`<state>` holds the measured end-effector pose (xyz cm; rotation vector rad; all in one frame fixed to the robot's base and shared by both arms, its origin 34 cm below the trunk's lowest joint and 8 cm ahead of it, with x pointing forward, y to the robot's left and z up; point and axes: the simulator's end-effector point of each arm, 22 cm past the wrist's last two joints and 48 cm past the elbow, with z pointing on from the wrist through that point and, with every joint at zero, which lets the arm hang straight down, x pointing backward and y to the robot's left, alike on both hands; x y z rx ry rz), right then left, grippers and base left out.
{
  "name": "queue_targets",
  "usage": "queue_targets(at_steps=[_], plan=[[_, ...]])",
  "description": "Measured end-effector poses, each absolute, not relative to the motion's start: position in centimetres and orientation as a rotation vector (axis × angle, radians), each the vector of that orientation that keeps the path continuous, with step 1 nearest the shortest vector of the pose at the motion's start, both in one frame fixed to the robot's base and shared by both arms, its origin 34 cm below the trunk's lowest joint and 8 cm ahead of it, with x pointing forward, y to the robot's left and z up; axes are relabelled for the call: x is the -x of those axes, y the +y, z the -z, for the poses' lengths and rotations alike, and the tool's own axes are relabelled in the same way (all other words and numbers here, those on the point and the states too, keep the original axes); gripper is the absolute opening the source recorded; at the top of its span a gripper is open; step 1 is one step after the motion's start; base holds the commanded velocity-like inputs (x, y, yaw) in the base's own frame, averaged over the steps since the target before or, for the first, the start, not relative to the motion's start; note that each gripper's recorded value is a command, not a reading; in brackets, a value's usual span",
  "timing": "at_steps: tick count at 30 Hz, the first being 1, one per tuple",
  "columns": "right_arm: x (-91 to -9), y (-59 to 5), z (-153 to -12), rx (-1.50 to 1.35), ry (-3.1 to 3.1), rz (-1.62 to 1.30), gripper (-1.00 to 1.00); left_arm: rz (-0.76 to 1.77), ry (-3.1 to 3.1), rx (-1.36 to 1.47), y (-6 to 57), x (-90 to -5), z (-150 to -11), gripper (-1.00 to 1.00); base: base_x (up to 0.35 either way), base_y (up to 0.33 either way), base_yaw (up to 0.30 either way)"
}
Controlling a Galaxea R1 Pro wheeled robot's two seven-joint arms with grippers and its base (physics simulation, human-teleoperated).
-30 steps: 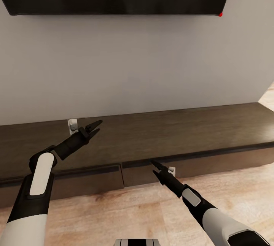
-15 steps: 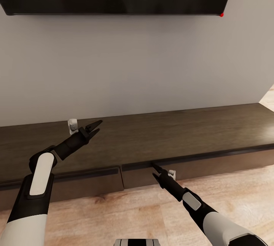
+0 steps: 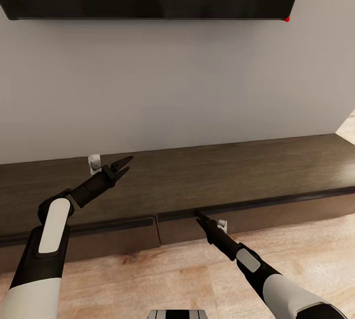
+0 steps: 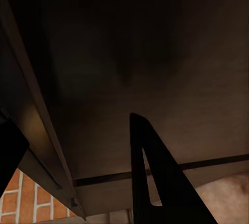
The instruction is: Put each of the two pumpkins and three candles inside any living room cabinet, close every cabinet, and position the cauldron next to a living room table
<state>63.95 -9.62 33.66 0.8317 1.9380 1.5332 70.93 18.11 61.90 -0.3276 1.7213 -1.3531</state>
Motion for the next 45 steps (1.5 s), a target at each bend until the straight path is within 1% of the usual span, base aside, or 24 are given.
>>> queue_targets(at_steps=[45], plan=[[-64.5, -9.1, -36.4, -0.765, 1.915, -1.554, -1.0, 1.35, 1.69, 0.299, 18.1, -70.4, -64.5, 1.0, 0.0, 0.0, 0.0]])
